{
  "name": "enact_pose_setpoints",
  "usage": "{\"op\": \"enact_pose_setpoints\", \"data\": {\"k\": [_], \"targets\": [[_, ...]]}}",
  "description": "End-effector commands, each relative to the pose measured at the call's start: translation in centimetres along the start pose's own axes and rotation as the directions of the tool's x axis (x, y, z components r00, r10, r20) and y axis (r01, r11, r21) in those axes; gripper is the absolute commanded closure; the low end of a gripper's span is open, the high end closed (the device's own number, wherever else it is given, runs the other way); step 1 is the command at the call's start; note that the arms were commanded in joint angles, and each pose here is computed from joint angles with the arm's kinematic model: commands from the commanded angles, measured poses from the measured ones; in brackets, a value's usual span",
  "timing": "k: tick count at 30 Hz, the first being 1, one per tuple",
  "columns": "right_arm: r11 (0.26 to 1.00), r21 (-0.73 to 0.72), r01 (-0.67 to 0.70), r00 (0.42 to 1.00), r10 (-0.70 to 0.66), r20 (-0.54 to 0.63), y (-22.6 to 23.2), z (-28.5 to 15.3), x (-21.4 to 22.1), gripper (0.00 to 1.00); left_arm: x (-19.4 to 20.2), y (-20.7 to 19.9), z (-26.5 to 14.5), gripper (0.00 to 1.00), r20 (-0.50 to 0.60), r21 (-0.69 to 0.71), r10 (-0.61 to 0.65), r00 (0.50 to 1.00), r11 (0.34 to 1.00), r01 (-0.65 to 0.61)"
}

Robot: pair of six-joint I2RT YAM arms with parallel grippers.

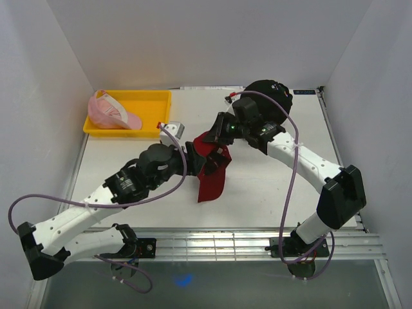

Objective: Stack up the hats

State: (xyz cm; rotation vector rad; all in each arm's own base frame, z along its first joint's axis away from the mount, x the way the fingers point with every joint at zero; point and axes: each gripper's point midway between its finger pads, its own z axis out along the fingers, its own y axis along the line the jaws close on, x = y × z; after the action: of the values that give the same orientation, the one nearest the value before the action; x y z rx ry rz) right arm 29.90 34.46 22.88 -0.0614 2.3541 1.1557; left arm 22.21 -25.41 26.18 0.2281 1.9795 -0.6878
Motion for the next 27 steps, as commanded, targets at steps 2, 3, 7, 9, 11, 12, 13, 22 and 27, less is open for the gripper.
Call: {"op": "enact_pose_setpoints", "data": {"k": [2, 3, 7, 9, 11, 12, 13, 22, 27], "targets": [[0.933, -0.251, 0.259, 0.965, -0.261, 0.026, 6.4, -3.4, -1.3, 0.89, -7.5, -0.3, -4.6, 0.18, 0.183, -0.025, -0.135, 0.974, 0.99, 0.142], [0.92, -0.268, 0.286, 0.957, -0.288, 0.033, 6.9, -3.9, -1.3, 0.89, -8.1, 0.0, -4.9, 0.18, 0.197, -0.048, -0.149, 0.969, 0.986, 0.161], [0.84, -0.36, 0.406, 0.909, -0.41, 0.067, 8.9, -6.1, -1.2, 0.9, -10.3, 1.2, -6.0, 0.23, 0.26, -0.12, -0.171, 0.95, 0.971, 0.208], [0.783, -0.433, 0.446, 0.885, -0.456, 0.088, 10.5, -7.9, -1.1, 0.9, -10.4, 0.9, -5.8, 0.29, 0.248, -0.106, -0.155, 0.956, 0.977, 0.186], [0.716, -0.491, 0.496, 0.851, -0.512, 0.113, 11.8, -9.4, -0.7, 0.9, -10.4, 0.6, -5.8, 0.33, 0.243, -0.085, -0.142, 0.96, 0.982, 0.167], [0.696, -0.498, 0.517, 0.84, -0.524, 0.139, 12.2, -10.4, -1.1, 0.9, -10.4, 0.4, -6.0, 0.36, 0.236, -0.059, -0.142, 0.961, 0.985, 0.16], [0.668, -0.534, 0.518, 0.832, -0.537, 0.135, 12.5, -11.2, -0.7, 0.89, -10.6, 0.2, -6.1, 0.36, 0.236, -0.039, -0.124, 0.964, 0.99, 0.137], [0.627, -0.592, 0.507, 0.833, -0.532, 0.15, 10.4, -15.9, -1.2, 0.92, -13.0, -3.3, -8.3, 0.34, 0.195, 0.176, -0.067, 0.978, 0.984, 0.032], [0.577, -0.623, 0.528, 0.814, -0.554, 0.176, 10.9, -18.4, -0.1, 0.92, -13.6, -5.3, -6.8, 0.3, 0.165, 0.283, -0.022, 0.986, 0.959, -0.026]]}}
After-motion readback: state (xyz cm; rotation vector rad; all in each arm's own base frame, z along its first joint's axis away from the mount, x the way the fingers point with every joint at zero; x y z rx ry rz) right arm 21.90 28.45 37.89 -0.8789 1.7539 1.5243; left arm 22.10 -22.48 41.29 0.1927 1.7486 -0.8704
